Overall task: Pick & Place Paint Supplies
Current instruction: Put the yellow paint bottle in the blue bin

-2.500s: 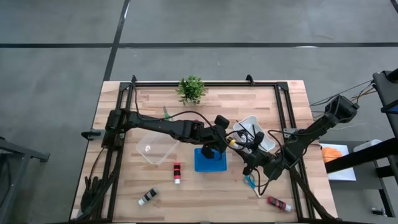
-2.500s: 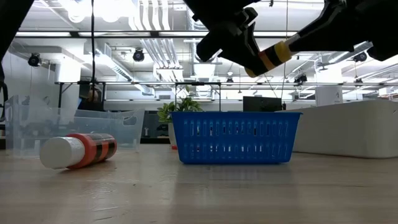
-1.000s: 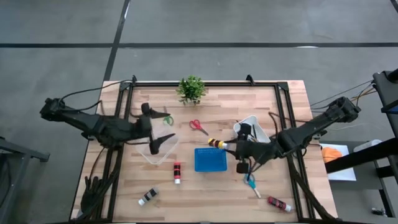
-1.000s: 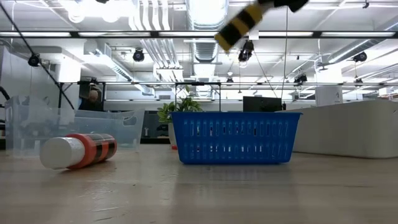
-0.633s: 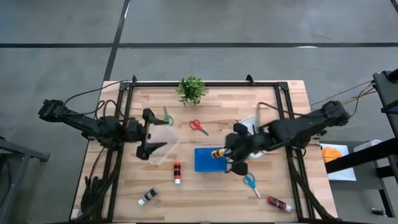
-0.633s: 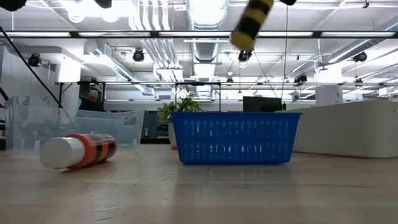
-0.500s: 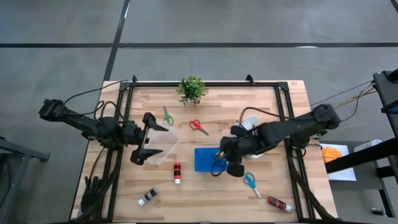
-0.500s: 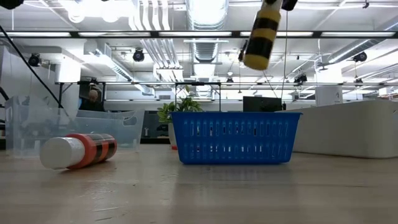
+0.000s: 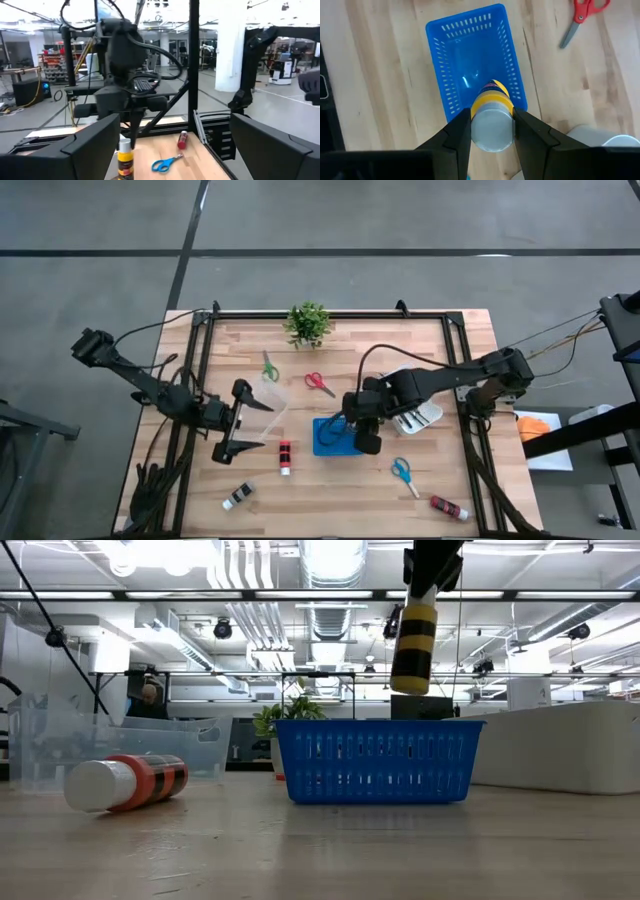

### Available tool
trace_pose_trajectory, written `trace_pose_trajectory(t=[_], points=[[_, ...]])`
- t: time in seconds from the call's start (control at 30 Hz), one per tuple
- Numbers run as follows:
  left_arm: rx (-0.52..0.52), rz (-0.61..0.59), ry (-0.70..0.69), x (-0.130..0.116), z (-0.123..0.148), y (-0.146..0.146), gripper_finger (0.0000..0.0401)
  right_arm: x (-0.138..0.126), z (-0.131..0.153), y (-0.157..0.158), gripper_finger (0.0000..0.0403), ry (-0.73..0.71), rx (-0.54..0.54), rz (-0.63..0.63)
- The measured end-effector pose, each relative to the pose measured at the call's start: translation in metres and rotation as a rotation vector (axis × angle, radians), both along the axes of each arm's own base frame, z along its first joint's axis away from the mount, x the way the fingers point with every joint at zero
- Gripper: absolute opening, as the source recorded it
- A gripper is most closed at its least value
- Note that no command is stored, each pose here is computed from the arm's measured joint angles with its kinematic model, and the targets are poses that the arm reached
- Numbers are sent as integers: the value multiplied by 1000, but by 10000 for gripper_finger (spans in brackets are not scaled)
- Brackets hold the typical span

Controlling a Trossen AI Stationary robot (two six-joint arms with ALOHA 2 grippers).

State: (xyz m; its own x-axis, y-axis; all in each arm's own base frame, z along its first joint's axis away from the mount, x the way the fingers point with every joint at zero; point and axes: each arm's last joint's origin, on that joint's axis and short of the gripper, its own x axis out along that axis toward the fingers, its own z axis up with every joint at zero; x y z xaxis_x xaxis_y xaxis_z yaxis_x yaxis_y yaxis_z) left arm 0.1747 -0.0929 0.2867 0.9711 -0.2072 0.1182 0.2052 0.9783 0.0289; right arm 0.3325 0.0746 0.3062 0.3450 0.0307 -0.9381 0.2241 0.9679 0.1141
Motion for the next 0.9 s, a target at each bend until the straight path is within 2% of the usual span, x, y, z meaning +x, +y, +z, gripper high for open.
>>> trace_pose_trajectory(t=[0.13,0.37,0.9], points=[[1,-31,-14,-4,4,-7,383,2,-4,-7,112,9,26,0],[21,-7,-15,-4,4,-8,383,1,-29,-19,112,73,79,-1],[19,7,-19,-4,4,-7,383,4,-64,-31,112,45,146,17]])
